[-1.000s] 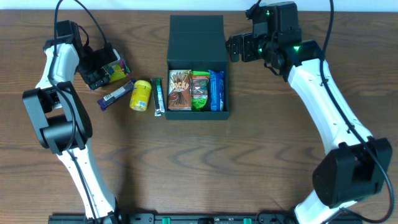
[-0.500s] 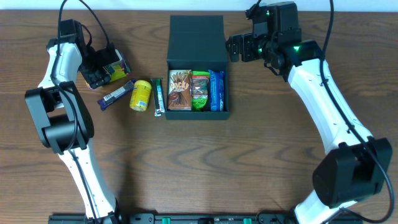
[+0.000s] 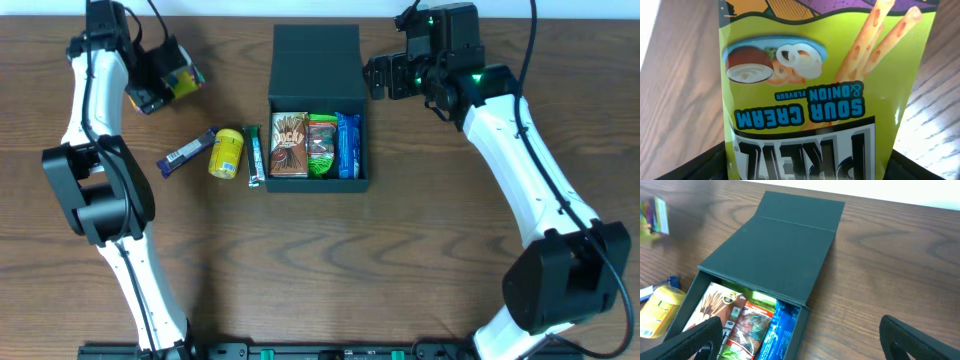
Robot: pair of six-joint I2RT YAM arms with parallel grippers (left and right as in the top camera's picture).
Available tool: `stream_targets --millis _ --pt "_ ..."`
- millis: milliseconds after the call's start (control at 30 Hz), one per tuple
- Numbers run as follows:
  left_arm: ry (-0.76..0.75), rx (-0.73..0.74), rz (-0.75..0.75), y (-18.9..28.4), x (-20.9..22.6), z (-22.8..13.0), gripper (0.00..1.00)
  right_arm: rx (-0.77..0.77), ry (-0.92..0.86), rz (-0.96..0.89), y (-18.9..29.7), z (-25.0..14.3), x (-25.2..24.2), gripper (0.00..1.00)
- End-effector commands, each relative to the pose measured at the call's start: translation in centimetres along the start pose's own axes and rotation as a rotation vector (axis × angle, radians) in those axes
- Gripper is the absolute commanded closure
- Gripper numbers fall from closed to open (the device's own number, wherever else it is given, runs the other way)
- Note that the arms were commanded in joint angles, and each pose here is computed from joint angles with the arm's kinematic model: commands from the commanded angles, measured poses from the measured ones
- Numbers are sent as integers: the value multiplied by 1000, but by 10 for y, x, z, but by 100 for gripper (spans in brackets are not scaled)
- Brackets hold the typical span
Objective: Pack container
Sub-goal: 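Lift the Pretz box and carry it right over the box, then lower the Pretz box into the box's left side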
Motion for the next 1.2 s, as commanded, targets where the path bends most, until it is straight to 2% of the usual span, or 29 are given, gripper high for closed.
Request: stream_targets --millis 0,267,533,1167 --pt "55 -65 14 18 6 25 17 -17 9 -7 5 6 -2 1" --pt "61 -138 -14 61 -21 88 18 -16 9 -7 5 5 -2 1" --pt "96 -193 -117 73 -86 149 18 -16 9 -7 5 5 -2 1" --pt "233 -60 -382 98 -203 172 17 -17 9 -7 5 6 -2 1"
Point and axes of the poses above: each gripper's point midway between its finger pads, its own y axis back along the fingers, its own x axis along the line the jaws close on, z = x × y, the point moved 2 cm from there along y, back along the fingers, and after that the axes turned 10 degrees about y, right-handed, at the moved point
